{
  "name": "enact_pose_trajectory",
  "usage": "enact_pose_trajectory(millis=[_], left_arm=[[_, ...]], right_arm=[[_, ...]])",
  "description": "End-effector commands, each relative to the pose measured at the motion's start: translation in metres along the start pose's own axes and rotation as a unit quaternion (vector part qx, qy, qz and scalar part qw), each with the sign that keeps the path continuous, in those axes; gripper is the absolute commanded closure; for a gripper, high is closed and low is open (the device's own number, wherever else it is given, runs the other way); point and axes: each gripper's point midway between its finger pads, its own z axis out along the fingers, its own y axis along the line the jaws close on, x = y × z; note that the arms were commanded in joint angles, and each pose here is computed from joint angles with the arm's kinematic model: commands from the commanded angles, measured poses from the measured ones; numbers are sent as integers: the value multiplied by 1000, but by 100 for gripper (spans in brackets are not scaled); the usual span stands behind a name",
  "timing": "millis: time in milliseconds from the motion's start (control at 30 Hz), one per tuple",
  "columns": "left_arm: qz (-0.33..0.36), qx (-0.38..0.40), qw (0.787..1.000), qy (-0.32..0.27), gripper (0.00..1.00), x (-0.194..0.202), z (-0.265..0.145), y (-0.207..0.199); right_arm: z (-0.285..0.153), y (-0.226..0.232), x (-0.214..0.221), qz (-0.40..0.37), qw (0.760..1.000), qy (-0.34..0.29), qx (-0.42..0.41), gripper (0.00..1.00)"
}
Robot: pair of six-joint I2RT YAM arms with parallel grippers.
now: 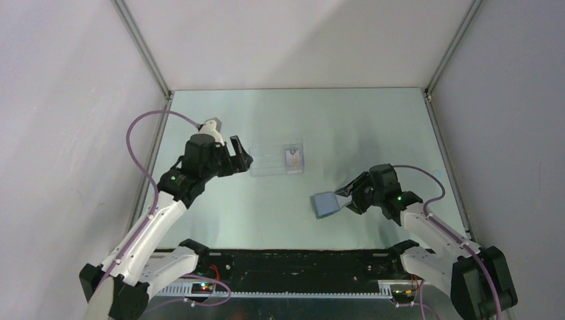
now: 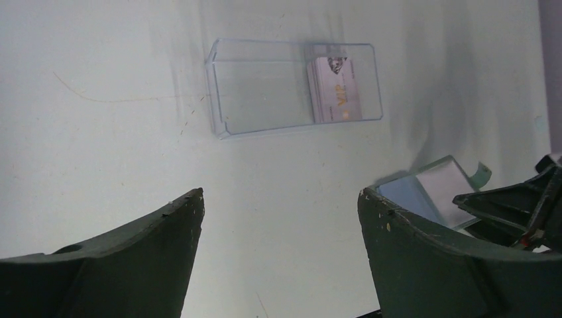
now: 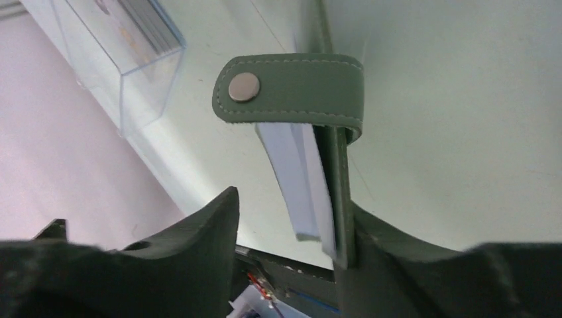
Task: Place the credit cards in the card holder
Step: Place the card holder at the center of the board.
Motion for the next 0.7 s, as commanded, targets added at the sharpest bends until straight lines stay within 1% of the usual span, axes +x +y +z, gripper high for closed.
enact_pose_trajectory(millis=[0,33,67,133,200,300,333,400,467,567,667], left_arm=[[-10,31,999,-39,10,-20,-8,-14],[-11,32,999,-40,10,-20,-8,-15],[-11,32,999,-40,10,-20,-8,-15],[-13,32,999,-40,10,-20,-8,-15],[-15,32,999,-40,9,-21,-8,-16],[-17,31,999,-38,8,-22,-6,-17],[-18,29,999,-34,7,-21,-4,-16],[-24,26,999,-29,5,-21,-1,-17],[-38,28,999,-15,1,-18,4,-20],[-38,55,998,15,0,-13,10,-32],[-37,60,997,40,0,-8,20,-37]], right_arm=[[-9,-13,8,39,999,7,30,34],[-13,-11,7,46,999,4,25,30],[-15,-16,8,51,998,3,36,22],[-23,-21,10,63,997,3,42,13],[-30,-25,13,72,996,9,48,9],[-39,-35,17,79,994,19,74,6],[-43,-44,19,83,992,24,97,5],[-54,-42,16,63,992,19,112,5],[-63,-44,11,25,991,11,130,4],[-72,-38,-3,-25,990,-16,138,5],[-77,-16,-15,-92,988,-26,119,5]])
